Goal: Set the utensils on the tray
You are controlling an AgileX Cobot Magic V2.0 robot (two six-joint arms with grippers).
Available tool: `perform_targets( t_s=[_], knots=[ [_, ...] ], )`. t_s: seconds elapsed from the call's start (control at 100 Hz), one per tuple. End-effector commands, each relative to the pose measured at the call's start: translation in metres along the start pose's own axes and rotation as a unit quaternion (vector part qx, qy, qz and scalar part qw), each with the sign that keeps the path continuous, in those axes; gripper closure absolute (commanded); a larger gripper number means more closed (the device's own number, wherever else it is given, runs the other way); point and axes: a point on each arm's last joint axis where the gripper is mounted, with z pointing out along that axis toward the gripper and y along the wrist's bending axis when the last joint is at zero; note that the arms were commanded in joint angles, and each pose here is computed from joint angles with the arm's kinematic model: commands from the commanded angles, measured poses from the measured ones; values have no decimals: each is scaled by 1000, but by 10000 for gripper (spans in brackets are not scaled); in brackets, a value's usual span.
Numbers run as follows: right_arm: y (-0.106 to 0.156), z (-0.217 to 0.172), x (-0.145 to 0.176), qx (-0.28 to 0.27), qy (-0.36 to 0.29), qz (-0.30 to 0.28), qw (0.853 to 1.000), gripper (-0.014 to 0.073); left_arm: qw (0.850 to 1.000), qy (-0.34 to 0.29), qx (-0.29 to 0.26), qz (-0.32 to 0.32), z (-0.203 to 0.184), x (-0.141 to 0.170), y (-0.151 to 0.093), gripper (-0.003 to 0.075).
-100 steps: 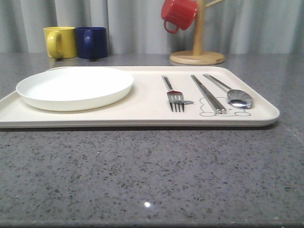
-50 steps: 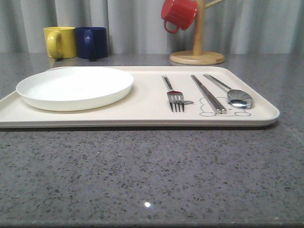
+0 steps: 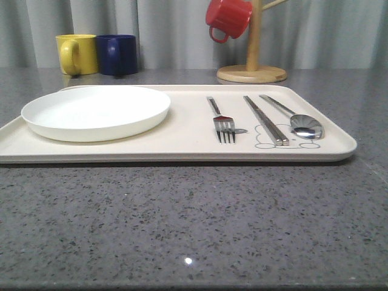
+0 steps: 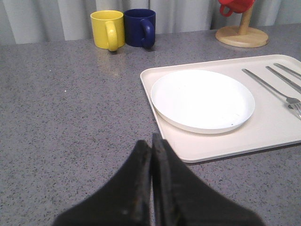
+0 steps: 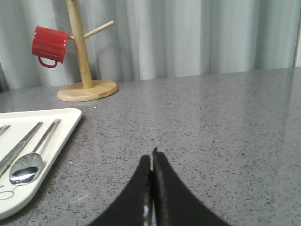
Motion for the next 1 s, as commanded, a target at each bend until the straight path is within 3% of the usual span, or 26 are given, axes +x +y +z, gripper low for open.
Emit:
perform_targets(
  t_s=[0.0, 0.83, 0.99],
  knots=[
    [1, -2, -9, -2, -53, -5, 999, 669, 999, -39, 5, -2, -3, -12, -1, 739],
    [1, -2, -9, -2, -52, -5, 999, 669, 999, -39, 5, -2, -3, -12, -1, 739],
    [1, -2, -9, -2, -52, -5, 999, 669, 996, -80, -19, 16, 5, -12, 4, 739]
  ],
)
